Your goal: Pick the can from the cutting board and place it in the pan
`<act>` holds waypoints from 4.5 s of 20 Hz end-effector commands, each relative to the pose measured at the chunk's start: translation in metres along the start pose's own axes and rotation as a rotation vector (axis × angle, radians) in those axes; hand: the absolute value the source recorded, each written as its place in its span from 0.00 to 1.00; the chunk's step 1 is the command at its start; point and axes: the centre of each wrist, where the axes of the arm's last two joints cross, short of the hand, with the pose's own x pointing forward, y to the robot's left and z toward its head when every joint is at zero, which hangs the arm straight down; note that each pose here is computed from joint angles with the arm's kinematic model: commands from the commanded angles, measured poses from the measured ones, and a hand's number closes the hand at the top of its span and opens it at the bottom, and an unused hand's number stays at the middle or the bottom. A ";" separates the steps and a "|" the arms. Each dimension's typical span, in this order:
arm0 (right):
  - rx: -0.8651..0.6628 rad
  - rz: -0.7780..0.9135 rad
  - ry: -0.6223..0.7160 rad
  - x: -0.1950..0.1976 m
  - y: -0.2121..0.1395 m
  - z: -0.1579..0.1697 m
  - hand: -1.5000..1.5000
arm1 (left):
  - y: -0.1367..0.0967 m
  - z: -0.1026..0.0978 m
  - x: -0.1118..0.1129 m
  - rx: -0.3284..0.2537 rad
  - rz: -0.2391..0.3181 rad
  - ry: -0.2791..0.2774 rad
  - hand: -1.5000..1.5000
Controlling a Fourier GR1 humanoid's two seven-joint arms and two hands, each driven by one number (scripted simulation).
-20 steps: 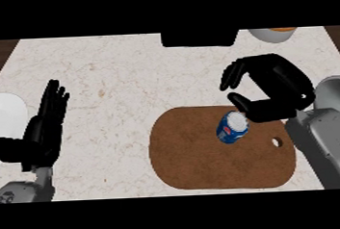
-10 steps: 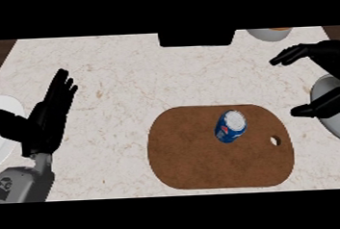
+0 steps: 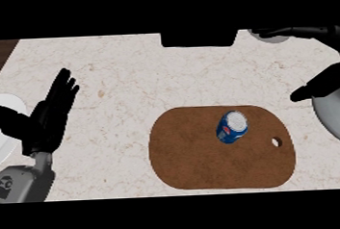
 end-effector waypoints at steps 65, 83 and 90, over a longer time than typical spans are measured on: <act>0.697 0.577 0.144 0.021 0.170 -0.109 0.00 | 0.012 0.016 -0.010 0.032 0.013 0.005 0.50; 0.704 0.510 0.014 -0.001 0.216 -0.090 1.00 | 0.000 0.008 -0.004 0.033 -0.001 0.020 0.50; 0.407 0.513 0.117 0.005 0.180 -0.078 1.00 | 0.026 0.015 -0.014 0.068 -0.013 0.019 0.50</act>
